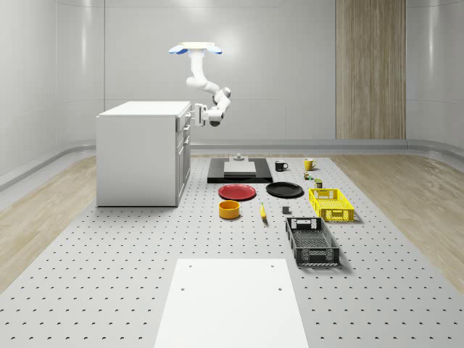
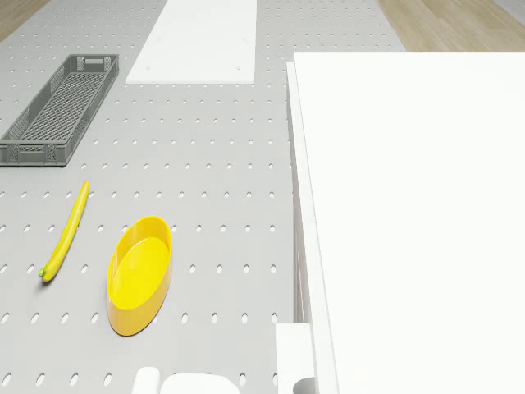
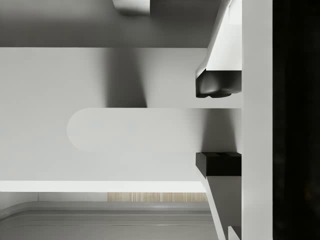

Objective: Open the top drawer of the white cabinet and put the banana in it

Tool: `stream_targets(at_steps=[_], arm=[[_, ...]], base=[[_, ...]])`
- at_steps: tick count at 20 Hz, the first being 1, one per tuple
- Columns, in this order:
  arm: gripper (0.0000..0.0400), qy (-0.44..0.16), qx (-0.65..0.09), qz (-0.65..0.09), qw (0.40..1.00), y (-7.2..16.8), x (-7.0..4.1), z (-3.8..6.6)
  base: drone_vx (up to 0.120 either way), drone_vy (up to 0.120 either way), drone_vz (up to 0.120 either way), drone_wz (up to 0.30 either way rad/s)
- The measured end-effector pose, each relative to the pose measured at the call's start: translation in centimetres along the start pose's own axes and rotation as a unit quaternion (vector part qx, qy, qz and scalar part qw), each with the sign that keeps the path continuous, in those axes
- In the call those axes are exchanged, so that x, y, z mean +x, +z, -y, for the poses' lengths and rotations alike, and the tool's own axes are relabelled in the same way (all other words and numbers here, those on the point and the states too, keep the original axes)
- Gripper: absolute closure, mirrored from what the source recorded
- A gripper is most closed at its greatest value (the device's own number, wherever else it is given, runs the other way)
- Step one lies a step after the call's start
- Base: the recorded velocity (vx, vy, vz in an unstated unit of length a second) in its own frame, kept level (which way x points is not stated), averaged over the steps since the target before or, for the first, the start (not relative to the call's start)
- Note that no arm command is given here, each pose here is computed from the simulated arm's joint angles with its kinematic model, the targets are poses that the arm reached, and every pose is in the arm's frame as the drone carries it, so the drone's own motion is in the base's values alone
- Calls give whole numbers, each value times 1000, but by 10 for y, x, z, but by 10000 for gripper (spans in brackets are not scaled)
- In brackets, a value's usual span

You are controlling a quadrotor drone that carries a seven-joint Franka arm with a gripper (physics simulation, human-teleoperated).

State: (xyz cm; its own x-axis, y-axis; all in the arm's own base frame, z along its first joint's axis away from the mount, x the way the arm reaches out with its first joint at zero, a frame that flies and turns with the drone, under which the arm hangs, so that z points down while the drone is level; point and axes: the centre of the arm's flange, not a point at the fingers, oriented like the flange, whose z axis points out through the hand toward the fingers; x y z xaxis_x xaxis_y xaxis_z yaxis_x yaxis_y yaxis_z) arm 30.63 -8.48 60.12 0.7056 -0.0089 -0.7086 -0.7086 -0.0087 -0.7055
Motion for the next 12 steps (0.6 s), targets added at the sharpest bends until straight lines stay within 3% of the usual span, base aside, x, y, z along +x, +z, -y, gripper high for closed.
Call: stream_targets(at_steps=[2, 4, 6, 7, 12], arm=[[259, 0, 0, 0, 1000, -5, 0, 0], [220, 7, -4, -4, 1000, -11, -5, 1], [235, 3, -2, -3, 1000, -17, -3, 1], [248, -16, 0, -1, 1000, -19, 3, -1], [269, -6, 1, 1, 1000, -37, 2, -1]], base=[[0, 0, 0, 0], [0, 0, 0, 0], [0, 0, 0, 0], [0, 0, 0, 0], [0, 0, 0, 0]])
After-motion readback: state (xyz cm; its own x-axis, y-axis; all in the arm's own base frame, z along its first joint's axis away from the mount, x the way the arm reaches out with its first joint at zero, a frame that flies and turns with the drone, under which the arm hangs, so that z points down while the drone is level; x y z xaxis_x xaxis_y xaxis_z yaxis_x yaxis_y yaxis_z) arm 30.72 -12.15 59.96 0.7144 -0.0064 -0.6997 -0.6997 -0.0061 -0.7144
